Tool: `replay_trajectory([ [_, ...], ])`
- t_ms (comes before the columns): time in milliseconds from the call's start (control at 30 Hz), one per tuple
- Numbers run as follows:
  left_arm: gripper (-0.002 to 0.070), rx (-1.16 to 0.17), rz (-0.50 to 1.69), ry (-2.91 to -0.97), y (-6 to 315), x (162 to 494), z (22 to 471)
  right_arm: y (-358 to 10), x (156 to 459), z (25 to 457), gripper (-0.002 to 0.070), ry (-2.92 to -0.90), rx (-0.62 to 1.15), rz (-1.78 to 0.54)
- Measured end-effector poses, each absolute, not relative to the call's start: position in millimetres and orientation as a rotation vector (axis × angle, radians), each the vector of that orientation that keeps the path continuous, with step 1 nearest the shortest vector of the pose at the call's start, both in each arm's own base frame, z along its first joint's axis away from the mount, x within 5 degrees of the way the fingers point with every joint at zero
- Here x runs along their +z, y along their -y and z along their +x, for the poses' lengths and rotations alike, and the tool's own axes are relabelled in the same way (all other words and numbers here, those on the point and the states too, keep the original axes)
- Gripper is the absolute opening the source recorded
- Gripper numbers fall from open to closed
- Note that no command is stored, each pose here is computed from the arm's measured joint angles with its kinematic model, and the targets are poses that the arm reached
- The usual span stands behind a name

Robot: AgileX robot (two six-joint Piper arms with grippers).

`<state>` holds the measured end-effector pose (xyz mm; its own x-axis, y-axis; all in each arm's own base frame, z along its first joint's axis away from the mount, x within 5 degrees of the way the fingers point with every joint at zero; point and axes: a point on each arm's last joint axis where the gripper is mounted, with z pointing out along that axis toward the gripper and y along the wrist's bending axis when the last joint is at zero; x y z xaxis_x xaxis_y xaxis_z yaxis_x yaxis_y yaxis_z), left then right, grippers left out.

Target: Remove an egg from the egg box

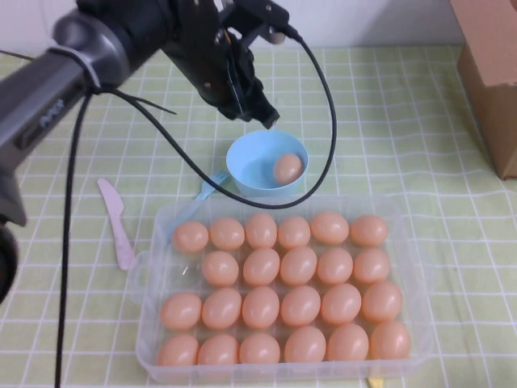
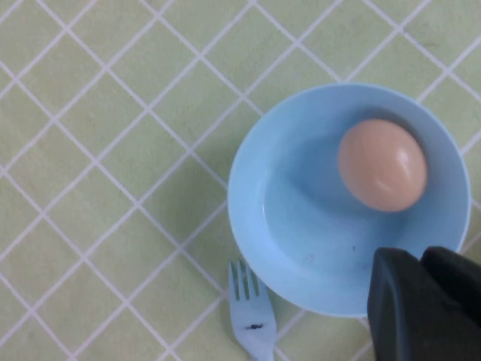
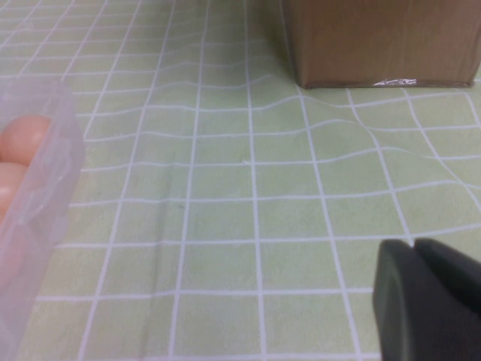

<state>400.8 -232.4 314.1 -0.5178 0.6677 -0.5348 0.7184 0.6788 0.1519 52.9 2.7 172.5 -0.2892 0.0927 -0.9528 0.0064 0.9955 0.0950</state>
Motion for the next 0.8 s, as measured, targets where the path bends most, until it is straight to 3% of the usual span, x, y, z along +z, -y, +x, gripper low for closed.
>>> replay_trajectory([
  [267,0.0000,-0.183,1.012,-2.261,213.2,337.0,360.6,-2.7,172.5,52.9,-0.0018,-1.863,0.084,0.072],
  [800,-0.0002,-0.326,0.591,-1.866,113.2,334.4,192.4,-2.7,172.5,52.9,-0.0018,-1.862,0.084,0.072],
])
